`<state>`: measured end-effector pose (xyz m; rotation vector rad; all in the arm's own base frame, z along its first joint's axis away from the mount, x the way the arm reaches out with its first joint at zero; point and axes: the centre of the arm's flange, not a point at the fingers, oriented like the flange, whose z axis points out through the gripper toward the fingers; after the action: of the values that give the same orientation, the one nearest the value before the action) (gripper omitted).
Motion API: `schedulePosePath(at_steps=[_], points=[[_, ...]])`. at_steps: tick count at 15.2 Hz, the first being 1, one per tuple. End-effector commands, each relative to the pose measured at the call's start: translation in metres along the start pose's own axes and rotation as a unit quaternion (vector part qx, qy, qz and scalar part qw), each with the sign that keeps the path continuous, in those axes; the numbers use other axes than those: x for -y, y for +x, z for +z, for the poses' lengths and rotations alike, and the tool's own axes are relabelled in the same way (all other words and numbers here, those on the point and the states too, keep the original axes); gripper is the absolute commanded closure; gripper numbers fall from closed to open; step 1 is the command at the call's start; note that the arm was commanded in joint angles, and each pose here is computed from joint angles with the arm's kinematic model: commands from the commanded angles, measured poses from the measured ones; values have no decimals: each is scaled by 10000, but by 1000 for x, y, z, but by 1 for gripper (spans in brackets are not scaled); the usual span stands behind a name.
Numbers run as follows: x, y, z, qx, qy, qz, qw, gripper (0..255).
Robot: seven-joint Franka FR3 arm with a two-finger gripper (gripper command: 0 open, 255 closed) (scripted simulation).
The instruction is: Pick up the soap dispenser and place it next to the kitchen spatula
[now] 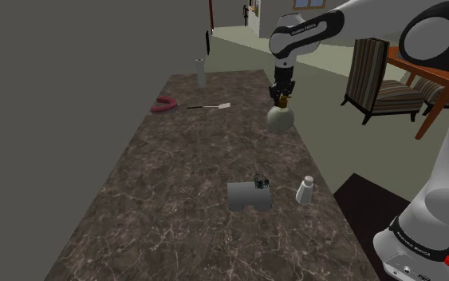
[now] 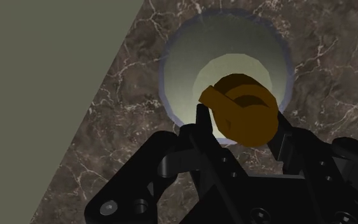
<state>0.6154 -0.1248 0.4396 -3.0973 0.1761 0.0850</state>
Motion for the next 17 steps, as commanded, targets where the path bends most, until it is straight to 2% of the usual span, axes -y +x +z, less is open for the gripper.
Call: schedulePosePath(at_steps=[1,17], points=[[-1,-2,-10,0,0,0,10000,255],[2,-6,-95,0,0,0,10000,255]])
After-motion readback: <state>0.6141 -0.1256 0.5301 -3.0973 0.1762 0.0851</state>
